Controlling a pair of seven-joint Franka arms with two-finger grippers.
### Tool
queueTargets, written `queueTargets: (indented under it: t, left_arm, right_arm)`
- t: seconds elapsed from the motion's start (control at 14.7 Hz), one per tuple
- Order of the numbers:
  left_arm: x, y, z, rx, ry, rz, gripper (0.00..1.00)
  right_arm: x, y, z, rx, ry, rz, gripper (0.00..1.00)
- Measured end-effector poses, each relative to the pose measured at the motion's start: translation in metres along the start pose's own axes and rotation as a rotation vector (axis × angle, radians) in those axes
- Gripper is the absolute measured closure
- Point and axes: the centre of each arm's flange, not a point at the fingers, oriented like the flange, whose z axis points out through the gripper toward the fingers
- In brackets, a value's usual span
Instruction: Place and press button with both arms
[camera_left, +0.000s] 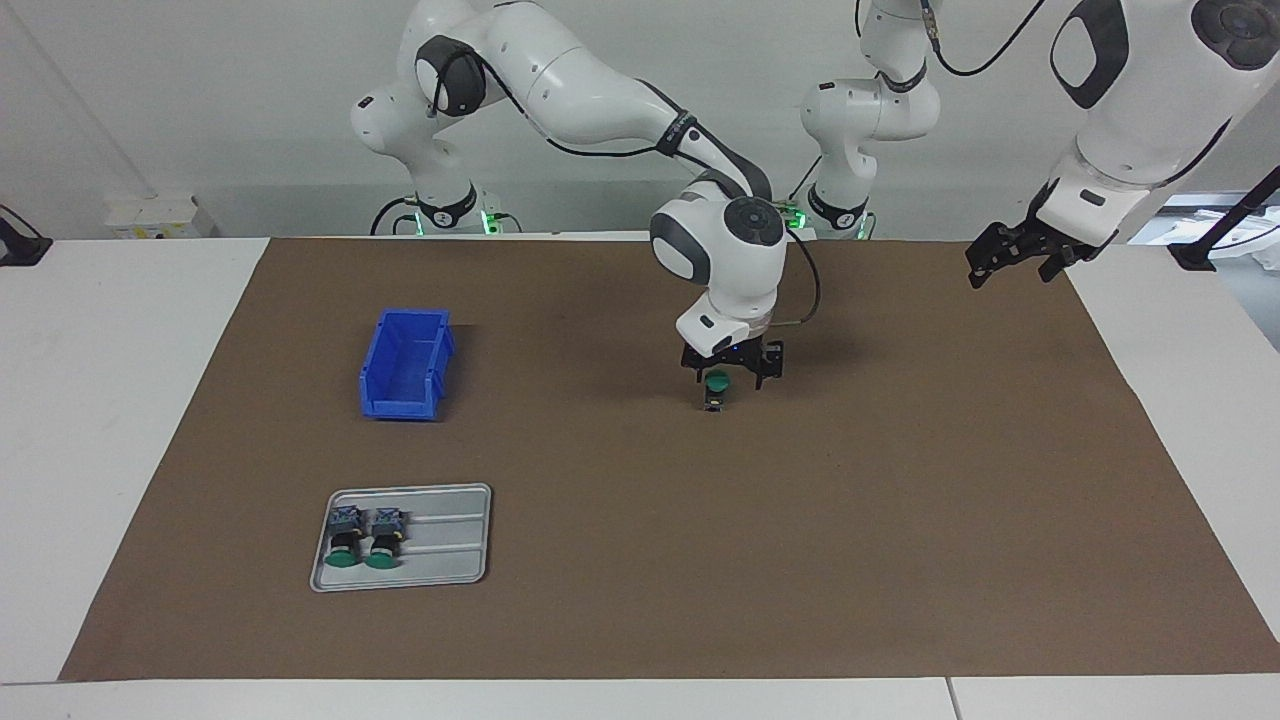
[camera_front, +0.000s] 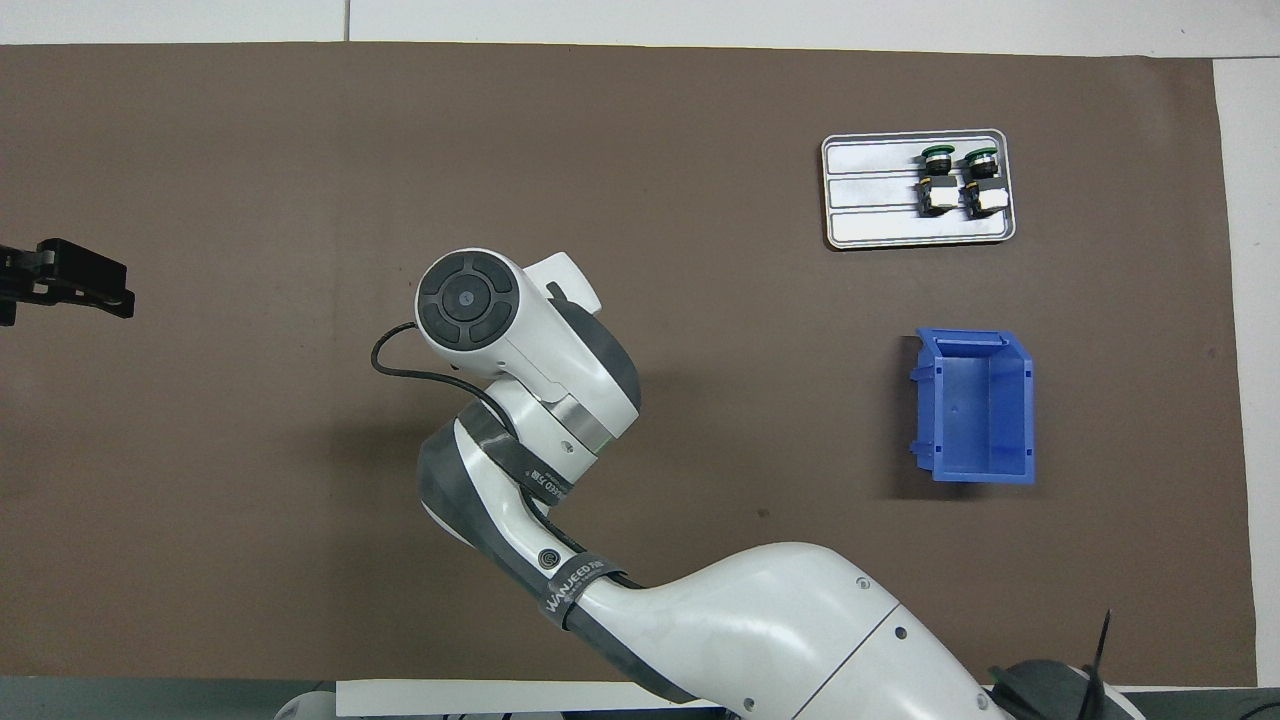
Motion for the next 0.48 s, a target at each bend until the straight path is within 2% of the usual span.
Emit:
queueTargets:
  t: [0.14, 0.27, 0.34, 0.41, 0.48]
  left_arm:
    - [0.000, -0.004, 0.000, -0.001, 0.000, -0.007, 0.00]
    - [0.001, -0.013, 0.000, -0.003, 0.000, -0.023, 0.00]
    - [0.001, -0.017, 0.000, -0.004, 0.000, -0.030, 0.00]
    - [0.001, -0.019, 0.000, -0.004, 0.000, -0.033, 0.00]
    - [0.001, -0.020, 0.000, -0.005, 0.000, -0.035, 0.00]
  right_arm:
    - [-0.003, 0.002, 0.007, -0.009, -0.008, -0.010, 0.03]
    - [-0.004, 0.004, 0.009, -0.012, -0.010, -0.030, 0.19]
    - [-0.003, 0.004, 0.008, -0.012, -0.009, -0.042, 0.19]
    - [-0.002, 0.005, 0.006, -0.011, -0.007, -0.055, 0.26]
    - [-0.001, 0.006, 0.005, -0.011, -0.006, -0.061, 0.37]
